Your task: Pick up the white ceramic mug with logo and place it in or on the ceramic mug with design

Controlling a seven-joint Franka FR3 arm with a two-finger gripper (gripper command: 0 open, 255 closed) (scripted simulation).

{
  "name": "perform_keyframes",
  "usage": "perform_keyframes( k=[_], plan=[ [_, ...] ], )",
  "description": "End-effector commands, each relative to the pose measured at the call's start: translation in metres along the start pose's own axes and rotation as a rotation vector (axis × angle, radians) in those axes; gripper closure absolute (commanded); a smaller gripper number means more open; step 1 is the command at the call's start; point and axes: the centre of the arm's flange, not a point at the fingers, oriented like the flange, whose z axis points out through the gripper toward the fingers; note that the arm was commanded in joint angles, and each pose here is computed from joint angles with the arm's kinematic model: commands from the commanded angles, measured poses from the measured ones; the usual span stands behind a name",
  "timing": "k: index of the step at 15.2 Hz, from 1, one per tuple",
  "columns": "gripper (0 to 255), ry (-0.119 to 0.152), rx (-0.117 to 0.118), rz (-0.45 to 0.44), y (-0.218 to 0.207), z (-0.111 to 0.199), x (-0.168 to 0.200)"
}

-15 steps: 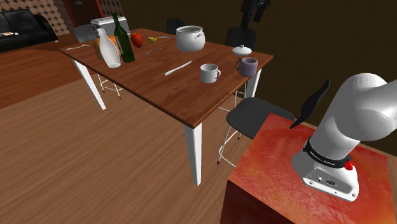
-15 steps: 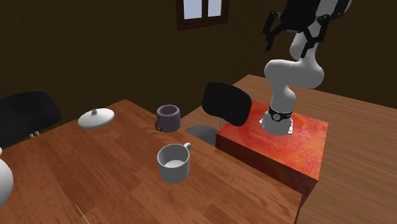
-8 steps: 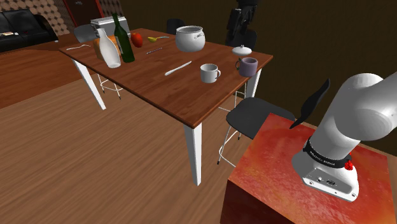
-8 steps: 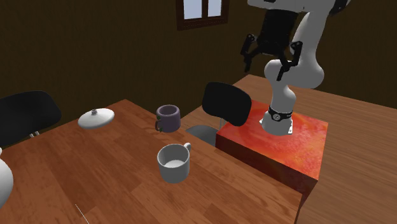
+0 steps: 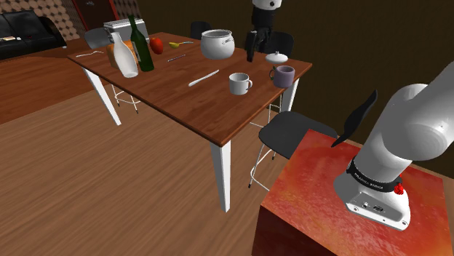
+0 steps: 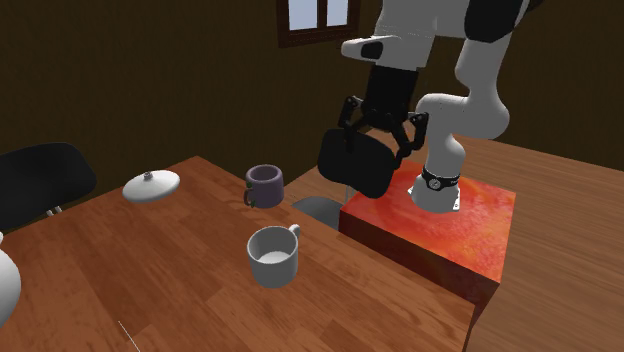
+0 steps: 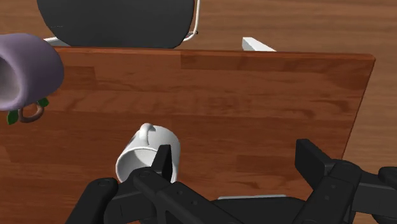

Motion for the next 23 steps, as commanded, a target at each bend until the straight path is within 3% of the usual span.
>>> perform_keyframes(
  k=[1,17,23],
  plan=[
    [0,-0.009,0.000,-0.008,0.007,0.023,0.018],
    [0,-0.083,0.002,-0.067,0.071,0.190,0.137],
    [0,-0.083,0.002,-0.067,0.071,0.222,0.134]
  ],
)
